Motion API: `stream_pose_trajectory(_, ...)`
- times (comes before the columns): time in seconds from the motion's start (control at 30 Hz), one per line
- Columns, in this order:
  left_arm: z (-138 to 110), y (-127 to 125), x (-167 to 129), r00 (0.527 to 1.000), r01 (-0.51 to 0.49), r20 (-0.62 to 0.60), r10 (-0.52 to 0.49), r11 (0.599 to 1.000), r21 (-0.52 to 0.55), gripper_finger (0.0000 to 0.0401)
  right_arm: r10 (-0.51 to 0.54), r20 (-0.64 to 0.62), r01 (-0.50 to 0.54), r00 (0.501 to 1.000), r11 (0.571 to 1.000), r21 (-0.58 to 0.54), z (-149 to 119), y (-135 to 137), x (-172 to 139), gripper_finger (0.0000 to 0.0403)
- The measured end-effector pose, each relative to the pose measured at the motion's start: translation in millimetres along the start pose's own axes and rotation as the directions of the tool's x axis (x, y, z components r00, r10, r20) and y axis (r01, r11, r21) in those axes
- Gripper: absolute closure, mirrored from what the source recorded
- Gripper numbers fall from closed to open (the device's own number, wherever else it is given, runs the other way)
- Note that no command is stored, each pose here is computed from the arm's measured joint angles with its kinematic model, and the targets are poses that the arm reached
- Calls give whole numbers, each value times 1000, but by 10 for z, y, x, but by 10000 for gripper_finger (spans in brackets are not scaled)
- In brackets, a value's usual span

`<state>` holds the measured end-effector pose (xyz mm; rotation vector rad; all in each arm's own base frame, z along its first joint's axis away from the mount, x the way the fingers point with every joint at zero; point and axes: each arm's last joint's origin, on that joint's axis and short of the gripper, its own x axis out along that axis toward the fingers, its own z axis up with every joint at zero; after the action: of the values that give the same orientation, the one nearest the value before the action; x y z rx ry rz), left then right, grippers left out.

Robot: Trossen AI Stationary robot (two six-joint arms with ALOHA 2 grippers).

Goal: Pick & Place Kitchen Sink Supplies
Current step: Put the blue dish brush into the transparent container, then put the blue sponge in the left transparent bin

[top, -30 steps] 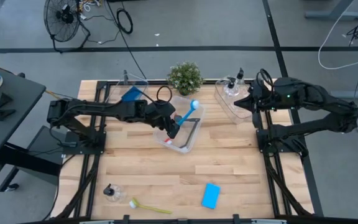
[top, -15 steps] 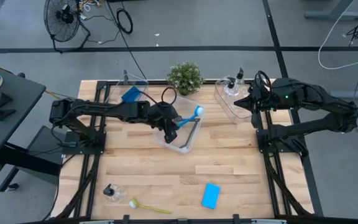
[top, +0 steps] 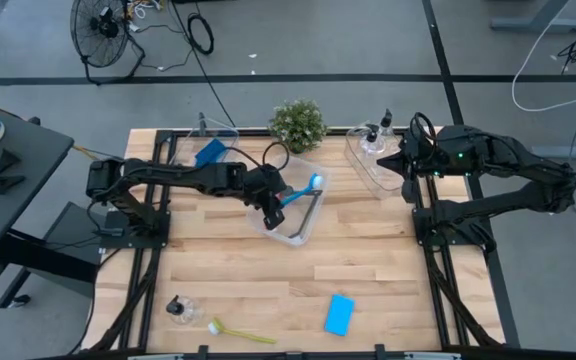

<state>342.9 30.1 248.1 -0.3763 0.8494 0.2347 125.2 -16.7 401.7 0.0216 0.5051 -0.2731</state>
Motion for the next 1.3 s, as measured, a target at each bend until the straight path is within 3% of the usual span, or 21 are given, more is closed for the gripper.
stream_pose_trajectory(0.7, -33, 13, -1, 999, -17, -33, 16, 1000, -23, 342, -1, 0, 1, 1000, 1000, 0, 1, 0, 1, 401)
stream_pose_trajectory(1.3, -29, 12, -2, 999, -14, -29, 14, 1000, -22, 339, -1, 0, 1, 1000, 1000, 0, 1, 0, 1, 401)
